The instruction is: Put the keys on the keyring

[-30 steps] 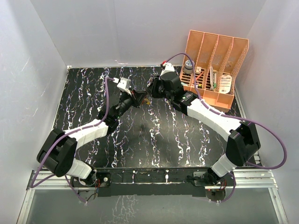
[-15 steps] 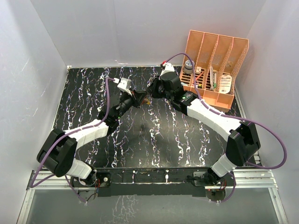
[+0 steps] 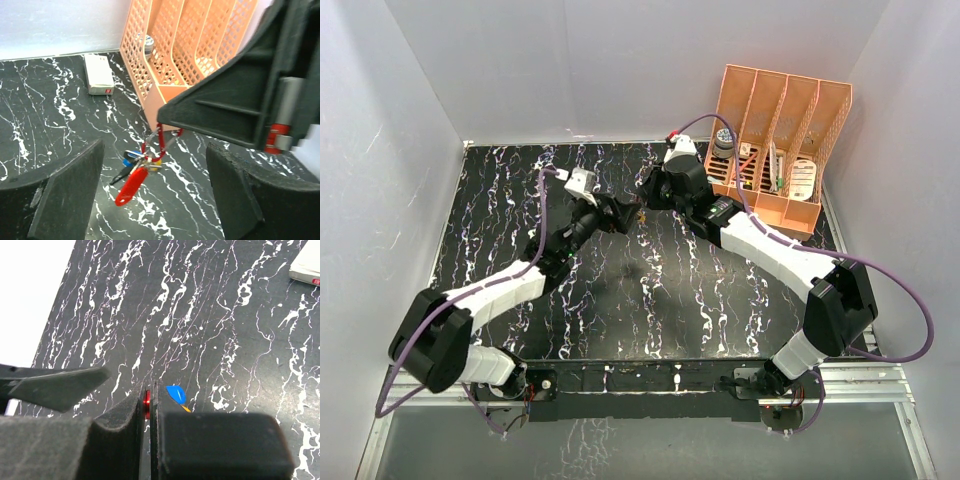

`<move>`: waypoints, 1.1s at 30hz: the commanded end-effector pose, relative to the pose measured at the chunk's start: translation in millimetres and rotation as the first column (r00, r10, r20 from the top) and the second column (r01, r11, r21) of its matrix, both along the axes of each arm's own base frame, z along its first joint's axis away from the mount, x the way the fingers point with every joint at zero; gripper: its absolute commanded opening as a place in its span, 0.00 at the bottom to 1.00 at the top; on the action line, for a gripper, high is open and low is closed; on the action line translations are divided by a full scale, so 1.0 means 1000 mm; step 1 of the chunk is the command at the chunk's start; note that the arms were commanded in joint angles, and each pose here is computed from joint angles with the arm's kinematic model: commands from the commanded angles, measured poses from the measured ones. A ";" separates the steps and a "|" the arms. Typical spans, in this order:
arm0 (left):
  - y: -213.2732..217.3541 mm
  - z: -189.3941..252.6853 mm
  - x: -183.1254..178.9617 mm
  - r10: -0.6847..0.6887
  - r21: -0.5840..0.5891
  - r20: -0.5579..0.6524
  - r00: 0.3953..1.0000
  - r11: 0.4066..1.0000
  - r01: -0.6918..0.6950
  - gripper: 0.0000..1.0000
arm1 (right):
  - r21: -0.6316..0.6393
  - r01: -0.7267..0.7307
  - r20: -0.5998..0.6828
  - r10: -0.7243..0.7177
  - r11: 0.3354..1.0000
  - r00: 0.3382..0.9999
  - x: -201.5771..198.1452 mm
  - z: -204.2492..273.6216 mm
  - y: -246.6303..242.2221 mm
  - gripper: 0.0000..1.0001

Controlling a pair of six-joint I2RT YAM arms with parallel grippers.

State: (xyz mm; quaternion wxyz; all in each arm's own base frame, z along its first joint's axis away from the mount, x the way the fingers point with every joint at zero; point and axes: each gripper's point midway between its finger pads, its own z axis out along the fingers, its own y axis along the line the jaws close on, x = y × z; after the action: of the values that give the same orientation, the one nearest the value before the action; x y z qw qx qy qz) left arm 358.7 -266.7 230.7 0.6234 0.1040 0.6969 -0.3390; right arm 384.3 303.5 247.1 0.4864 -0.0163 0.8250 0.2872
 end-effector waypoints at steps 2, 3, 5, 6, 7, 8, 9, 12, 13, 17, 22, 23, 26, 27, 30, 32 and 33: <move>0.019 0.044 -0.023 0.030 -0.057 0.082 0.996 0.998 -0.026 0.88 | 0.025 0.045 0.098 -0.047 0.999 0.994 0.007 0.027 -0.008 0.00; 0.025 0.045 -0.026 0.049 -0.053 0.082 0.995 0.998 -0.045 0.91 | 0.020 0.053 0.101 -0.055 0.998 0.993 0.008 0.027 -0.010 0.00; 0.039 0.048 -0.031 0.096 -0.048 0.080 0.992 0.995 -0.092 0.94 | 0.010 0.063 0.106 -0.064 0.998 0.992 0.009 0.026 -0.013 0.00; 0.046 0.048 -0.034 0.116 -0.049 0.077 0.990 0.992 -0.113 0.94 | 0.001 0.073 0.108 -0.073 0.997 0.991 0.010 0.024 -0.015 0.00; 0.054 0.053 -0.038 0.140 -0.061 0.085 0.987 0.989 -0.135 0.95 | -0.012 0.083 0.110 -0.082 0.996 0.991 0.011 0.023 -0.018 0.00; 0.060 0.053 -0.041 0.161 -0.067 0.085 0.983 0.986 -0.155 0.95 | -0.028 0.096 0.109 -0.092 0.995 0.990 0.012 0.020 -0.021 0.00; 0.067 0.054 -0.044 0.186 -0.074 0.087 0.979 0.981 -0.179 0.96 | -0.045 0.112 0.110 -0.106 0.993 0.988 0.013 0.017 -0.024 0.00; 0.082 0.059 -0.049 0.229 -0.074 0.102 0.968 0.972 -0.222 0.98 | -0.102 0.159 0.113 -0.147 0.982 0.983 0.017 0.007 -0.035 0.00; 0.085 0.059 -0.049 0.238 -0.071 0.100 0.966 0.970 -0.232 0.98 | -0.122 0.173 0.113 -0.160 0.977 0.981 0.019 0.003 -0.038 0.00; 0.087 0.062 -0.051 0.242 -0.074 0.106 0.965 0.969 -0.235 0.99 | -0.051 -0.062 0.137 0.068 0.997 0.988 0.005 0.003 -0.004 0.00; 0.088 0.062 -0.053 0.242 -0.071 0.104 0.965 0.969 -0.235 0.99 | 0.084 -0.131 0.140 0.118 0.988 0.983 0.004 0.005 0.001 0.00; 0.089 0.063 -0.053 0.244 -0.070 0.105 0.964 0.969 -0.238 0.99 | 0.020 -0.050 0.091 0.048 0.999 0.995 0.012 -0.008 -0.011 0.00; 0.091 0.065 -0.054 0.252 -0.068 0.112 0.961 0.967 -0.246 0.99 | -0.111 0.104 0.056 -0.098 0.988 0.994 0.027 -0.026 -0.040 0.00; 0.092 0.065 -0.054 0.253 -0.068 0.112 0.961 0.967 -0.247 0.99 | -0.113 0.088 0.065 -0.081 0.990 0.995 0.025 -0.026 -0.038 0.00; 0.091 0.064 -0.053 0.253 -0.071 0.109 0.961 0.967 -0.246 0.99 | -0.041 -0.090 0.130 0.095 0.995 0.987 0.010 -0.012 -0.010 0.00; 0.089 0.063 -0.052 0.246 -0.069 0.103 0.964 0.968 -0.240 0.99 | 0.005 -0.131 0.163 0.129 0.991 0.978 0.005 -0.004 -0.002 0.00; 0.089 0.063 -0.052 0.246 -0.069 0.102 0.964 0.968 -0.240 0.99 | 0.003 -0.108 0.156 0.106 0.994 0.982 0.008 -0.004 -0.005 0.00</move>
State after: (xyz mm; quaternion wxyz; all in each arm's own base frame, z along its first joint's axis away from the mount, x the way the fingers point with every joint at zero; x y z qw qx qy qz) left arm 306.6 -181.2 283.5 0.6897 0.0217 0.6697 -0.2744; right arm 391.8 282.6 196.5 0.4852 -0.0585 0.8323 0.2615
